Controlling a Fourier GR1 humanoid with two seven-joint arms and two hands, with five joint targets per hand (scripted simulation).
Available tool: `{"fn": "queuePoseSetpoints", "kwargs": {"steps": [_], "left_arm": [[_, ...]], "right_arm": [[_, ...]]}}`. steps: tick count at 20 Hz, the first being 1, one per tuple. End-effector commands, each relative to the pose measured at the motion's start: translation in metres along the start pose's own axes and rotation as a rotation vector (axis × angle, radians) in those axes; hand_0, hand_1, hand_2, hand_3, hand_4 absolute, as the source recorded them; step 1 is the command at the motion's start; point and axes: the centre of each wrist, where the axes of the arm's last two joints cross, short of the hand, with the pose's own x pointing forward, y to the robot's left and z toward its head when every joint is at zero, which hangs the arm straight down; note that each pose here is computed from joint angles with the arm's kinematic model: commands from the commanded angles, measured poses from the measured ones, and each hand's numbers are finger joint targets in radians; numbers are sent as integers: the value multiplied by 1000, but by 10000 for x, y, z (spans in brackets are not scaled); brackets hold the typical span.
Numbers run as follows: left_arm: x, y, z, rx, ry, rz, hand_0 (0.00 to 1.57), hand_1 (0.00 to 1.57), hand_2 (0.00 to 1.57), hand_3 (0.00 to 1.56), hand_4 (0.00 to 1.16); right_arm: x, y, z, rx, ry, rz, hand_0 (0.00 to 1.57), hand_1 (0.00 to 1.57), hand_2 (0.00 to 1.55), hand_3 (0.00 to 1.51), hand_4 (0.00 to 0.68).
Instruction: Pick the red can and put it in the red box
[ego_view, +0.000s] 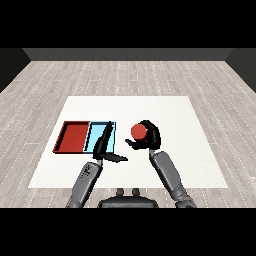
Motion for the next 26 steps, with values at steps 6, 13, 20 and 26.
{"fn": "queuePoseSetpoints", "kwargs": {"steps": [6,13,20,26], "left_arm": [[-350,-149,-126,-22,81,24,0,0,0,0,0],[-296,-189,105,-28,110,30,0,0,0,0,0],[-407,-315,-57,-54,132,66,0,0,0,0,0],[-389,-603,-142,-53,114,86,0,0,0,0,0]], "right_arm": [[-53,164,27,26,-42,4,1445,1445,1439,1395,634],[-88,114,22,48,-55,-26,1466,1466,1441,1393,654],[87,158,50,74,-72,-46,1469,1469,1437,1386,662],[180,368,119,86,-75,-96,1440,1440,1431,1398,658]]}}
